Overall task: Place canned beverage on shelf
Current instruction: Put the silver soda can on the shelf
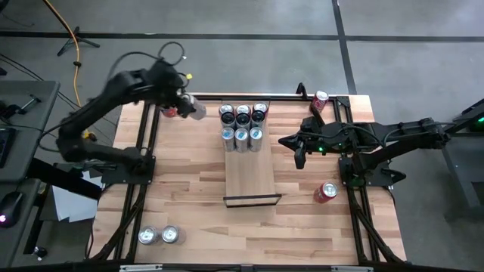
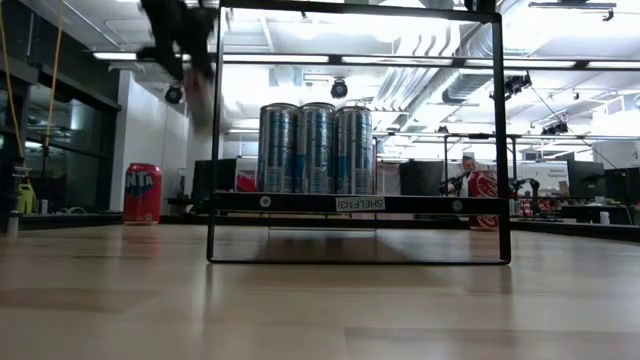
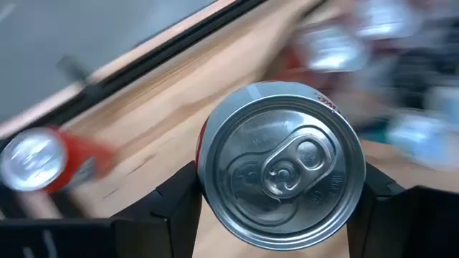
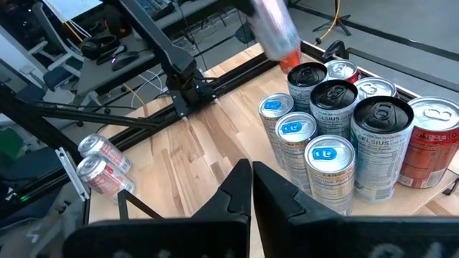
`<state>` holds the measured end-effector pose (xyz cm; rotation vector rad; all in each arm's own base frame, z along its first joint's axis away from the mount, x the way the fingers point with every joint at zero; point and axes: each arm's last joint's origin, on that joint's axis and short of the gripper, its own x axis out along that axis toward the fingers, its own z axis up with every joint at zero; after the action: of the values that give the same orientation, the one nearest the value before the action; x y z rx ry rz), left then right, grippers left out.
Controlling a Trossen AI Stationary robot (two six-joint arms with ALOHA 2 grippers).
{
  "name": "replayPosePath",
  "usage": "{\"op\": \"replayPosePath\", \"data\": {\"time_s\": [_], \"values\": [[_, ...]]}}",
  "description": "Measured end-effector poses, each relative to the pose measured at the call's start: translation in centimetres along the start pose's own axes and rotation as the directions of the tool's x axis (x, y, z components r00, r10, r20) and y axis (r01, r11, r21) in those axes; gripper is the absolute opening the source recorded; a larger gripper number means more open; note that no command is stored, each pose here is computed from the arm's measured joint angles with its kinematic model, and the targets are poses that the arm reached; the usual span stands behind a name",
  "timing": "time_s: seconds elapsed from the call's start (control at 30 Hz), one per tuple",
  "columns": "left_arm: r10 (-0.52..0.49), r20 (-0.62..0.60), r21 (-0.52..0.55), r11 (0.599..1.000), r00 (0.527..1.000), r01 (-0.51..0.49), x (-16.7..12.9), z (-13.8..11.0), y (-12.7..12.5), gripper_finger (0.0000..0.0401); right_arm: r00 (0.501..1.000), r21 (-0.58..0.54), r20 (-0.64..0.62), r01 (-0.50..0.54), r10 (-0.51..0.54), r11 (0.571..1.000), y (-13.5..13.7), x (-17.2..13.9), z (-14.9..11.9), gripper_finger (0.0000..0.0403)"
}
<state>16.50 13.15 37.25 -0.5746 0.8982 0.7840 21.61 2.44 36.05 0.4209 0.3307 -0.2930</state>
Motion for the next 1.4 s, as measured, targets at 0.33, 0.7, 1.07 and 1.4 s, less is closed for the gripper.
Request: {"op": "replayPosePath", "data": {"time_s": [0.33, 0.7, 1.07, 1.4], "values": [[-0.378, 0.108, 0.254, 0.905, 0.919, 0.343, -10.3, -2.8, -6.5, 0.0191, 1.0, 0.001, 0.0, 0.0, 0.0, 1.0, 0.0, 0.0, 0.0, 0.0], [-0.177, -0.081, 0.76, 0.626, 0.981, 0.175, -3.2, -7.6, -20.1, 0.0191, 1.0, -0.016, 0.003, 0.006, -0.006, 1.0, 0.0, 0.0, 0.0, 0.0], [-0.109, -0.064, 0.792, 0.599, 0.992, 0.116, 3.6, -10.2, -21.3, 0.02, 1.0, -0.018, -0.015, 0.017, -0.018, 1.0, -0.1, 0.0, -0.2, 0.0], [-0.105, -0.137, 0.737, 0.653, 0.985, 0.173, 7.1, -9.4, -19.6, 0.02, 0.999, -0.023, -0.024, 0.023, -0.024, 0.999, -0.2, 0.0, -0.3, 0.0]]}}
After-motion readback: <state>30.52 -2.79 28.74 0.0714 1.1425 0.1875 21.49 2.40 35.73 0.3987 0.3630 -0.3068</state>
